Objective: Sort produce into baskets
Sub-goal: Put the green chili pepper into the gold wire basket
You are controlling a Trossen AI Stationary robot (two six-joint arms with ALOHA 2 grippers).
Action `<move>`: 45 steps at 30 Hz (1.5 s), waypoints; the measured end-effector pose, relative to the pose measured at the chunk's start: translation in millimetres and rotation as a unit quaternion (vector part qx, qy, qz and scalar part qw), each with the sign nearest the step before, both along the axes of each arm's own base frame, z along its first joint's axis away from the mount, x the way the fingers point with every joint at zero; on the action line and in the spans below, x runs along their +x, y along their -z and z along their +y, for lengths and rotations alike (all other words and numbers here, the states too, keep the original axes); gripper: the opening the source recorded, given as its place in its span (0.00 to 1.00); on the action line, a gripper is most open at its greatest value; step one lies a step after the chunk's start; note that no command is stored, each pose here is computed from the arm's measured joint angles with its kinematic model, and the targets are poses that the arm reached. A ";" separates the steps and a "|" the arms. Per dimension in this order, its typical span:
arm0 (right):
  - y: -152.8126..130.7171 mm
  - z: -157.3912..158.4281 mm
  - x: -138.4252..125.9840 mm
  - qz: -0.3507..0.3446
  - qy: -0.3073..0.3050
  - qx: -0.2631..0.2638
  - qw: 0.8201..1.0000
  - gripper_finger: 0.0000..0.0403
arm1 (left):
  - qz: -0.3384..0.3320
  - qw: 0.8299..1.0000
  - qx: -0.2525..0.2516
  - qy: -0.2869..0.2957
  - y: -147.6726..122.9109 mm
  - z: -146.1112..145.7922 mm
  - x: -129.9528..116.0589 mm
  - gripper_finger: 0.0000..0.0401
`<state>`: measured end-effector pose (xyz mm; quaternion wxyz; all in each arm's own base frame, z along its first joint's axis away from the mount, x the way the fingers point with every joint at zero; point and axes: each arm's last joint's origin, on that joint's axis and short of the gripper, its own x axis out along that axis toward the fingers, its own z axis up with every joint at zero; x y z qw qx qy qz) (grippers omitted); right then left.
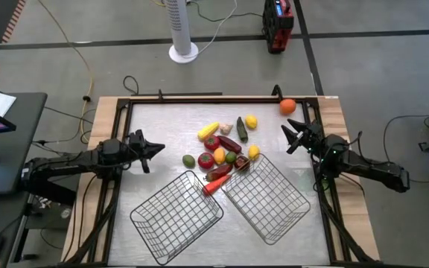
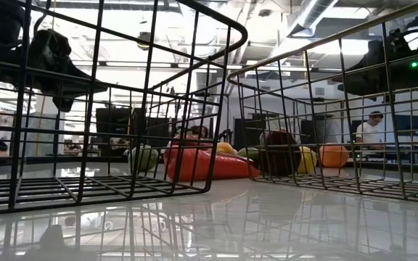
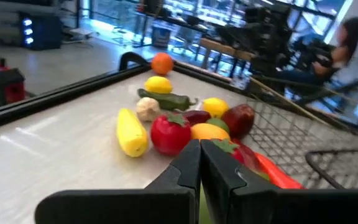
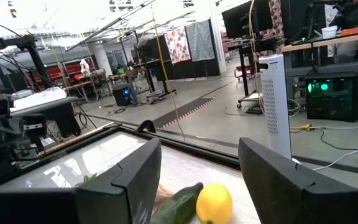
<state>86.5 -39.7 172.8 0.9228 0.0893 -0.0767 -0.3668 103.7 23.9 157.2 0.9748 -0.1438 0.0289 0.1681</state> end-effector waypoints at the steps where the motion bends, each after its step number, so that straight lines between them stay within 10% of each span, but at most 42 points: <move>1: -0.1 0.0 0.0 0.000 0.000 0.000 1.000 0.61 | -0.004 1.000 -0.007 -0.005 -0.3 0.2 -0.1 0.00; 13: -0.6 0.0 -0.1 -0.064 -0.007 0.063 0.996 0.61 | -0.035 0.998 -0.053 0.026 -3.7 -1.6 0.8 0.00; 21: -1.2 -1.1 -0.7 -0.144 -0.009 0.140 0.980 0.61 | -0.103 0.968 0.126 0.190 -23.5 -11.2 1.1 0.00; 35: -0.3 -1.1 -0.6 -0.183 -0.011 0.186 0.965 0.61 | -0.219 0.948 0.231 -0.008 -60.4 -3.4 -9.9 0.00; 45: -4.9 6.8 8.5 -0.142 -0.160 0.206 0.955 0.61 | -0.165 0.964 0.208 -0.028 -90.3 0.2 -1.1 0.00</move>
